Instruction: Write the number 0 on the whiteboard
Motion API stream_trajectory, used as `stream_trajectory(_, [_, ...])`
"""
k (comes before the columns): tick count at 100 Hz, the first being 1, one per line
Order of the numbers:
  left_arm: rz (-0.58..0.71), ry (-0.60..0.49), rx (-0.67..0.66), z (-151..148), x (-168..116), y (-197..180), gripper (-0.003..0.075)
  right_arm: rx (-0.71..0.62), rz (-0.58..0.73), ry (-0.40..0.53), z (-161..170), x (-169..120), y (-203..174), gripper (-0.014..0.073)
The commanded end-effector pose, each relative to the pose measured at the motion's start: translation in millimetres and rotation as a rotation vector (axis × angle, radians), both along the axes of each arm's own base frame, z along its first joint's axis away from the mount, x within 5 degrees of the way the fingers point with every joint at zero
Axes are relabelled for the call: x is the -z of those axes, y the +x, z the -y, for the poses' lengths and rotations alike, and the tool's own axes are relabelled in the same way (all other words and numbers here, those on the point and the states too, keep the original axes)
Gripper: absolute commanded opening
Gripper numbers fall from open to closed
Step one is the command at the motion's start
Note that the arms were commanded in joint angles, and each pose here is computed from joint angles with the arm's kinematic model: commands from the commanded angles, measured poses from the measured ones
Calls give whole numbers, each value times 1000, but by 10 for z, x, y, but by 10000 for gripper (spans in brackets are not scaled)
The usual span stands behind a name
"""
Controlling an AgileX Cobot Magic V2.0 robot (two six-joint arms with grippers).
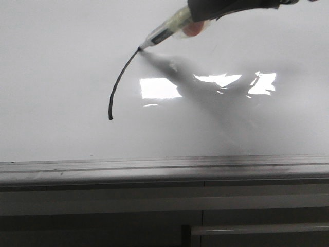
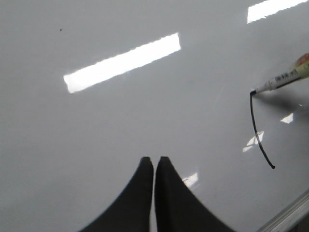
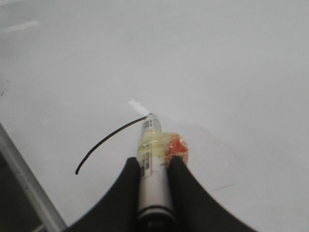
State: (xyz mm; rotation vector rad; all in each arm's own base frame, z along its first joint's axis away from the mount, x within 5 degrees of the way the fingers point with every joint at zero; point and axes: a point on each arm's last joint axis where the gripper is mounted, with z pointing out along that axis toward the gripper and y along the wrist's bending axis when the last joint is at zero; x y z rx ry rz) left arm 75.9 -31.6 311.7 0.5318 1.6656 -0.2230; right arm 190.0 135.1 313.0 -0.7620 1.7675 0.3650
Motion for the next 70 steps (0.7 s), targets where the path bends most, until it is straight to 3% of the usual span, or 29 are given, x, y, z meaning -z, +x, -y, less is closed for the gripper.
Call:
stream_trajectory(1, [59, -19, 26, 20, -132, -4, -20, 64, 87, 27, 108, -191, 31, -68])
stream_trajectory(20, [67, -26, 44, 35, -141, -11, -20, 29, -1, 3, 180, -91, 33, -68])
stream_trajectory(46, [68, -27, 46, 37, -142, -12, -20, -10, -125, -40, 242, 251, -115, -68])
stream_trajectory(70, [66, -28, 47, 37, -141, -13, -20, -59, -215, -27, 214, 379, -199, -68])
